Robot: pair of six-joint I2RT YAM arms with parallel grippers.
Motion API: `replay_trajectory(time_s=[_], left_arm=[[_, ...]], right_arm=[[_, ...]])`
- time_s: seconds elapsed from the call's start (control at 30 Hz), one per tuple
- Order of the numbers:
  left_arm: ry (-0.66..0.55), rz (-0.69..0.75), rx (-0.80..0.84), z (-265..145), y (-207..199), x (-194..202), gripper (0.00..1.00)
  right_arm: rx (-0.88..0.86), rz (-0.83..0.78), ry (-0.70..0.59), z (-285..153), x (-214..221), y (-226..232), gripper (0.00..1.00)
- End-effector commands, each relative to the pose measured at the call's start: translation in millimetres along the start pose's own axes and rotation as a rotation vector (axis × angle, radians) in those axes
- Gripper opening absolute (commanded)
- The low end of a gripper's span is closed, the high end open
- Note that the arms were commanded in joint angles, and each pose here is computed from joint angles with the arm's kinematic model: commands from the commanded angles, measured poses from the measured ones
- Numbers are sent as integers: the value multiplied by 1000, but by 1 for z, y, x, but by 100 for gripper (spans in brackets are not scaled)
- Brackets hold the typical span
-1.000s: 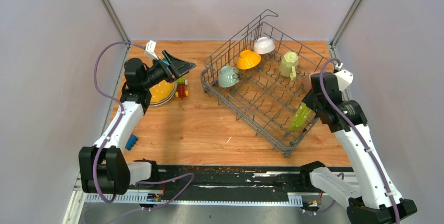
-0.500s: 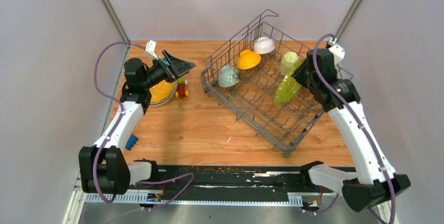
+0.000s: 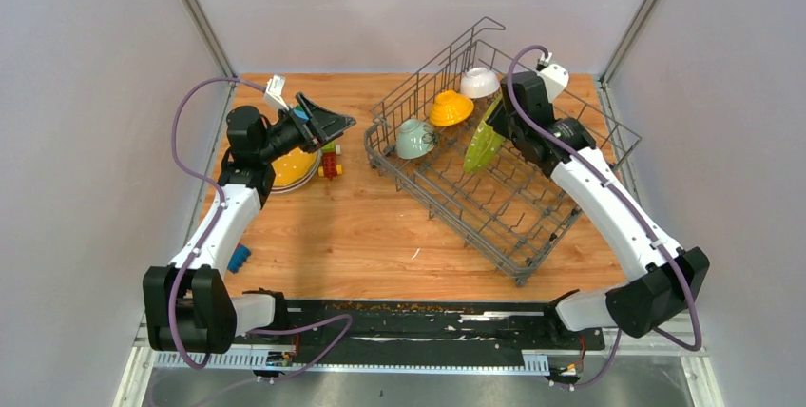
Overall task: Load the mixed dishes into the dish rack
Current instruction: Insert the plate into the dish rack.
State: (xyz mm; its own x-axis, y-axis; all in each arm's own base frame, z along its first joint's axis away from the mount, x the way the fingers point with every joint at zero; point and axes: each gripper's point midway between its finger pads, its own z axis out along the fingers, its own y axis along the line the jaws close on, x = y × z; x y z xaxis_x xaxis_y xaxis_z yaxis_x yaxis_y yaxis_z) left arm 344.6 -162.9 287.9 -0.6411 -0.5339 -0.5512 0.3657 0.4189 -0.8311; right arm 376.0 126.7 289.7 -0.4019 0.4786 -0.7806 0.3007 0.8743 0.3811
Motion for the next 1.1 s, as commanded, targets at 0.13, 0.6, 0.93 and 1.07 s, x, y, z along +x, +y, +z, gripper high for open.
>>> replay_trajectory(time_s=[0.13,0.6,0.93,1.07], left_arm=[[-14,62,35,-2,-17,-8,100],[-15,62,27,-2,-16,-9,100],[-8,57,24,-1,-13,-7,100],[-6,57,22,-1,-11,-6,100]], right_arm=[[-90,142,-203,-5,-62,40,0],[-40,93,-210,16,-49,49,0],[-11,101,-331,-18,-69,60,0],[8,102,-346,-20,-71,56,0]])
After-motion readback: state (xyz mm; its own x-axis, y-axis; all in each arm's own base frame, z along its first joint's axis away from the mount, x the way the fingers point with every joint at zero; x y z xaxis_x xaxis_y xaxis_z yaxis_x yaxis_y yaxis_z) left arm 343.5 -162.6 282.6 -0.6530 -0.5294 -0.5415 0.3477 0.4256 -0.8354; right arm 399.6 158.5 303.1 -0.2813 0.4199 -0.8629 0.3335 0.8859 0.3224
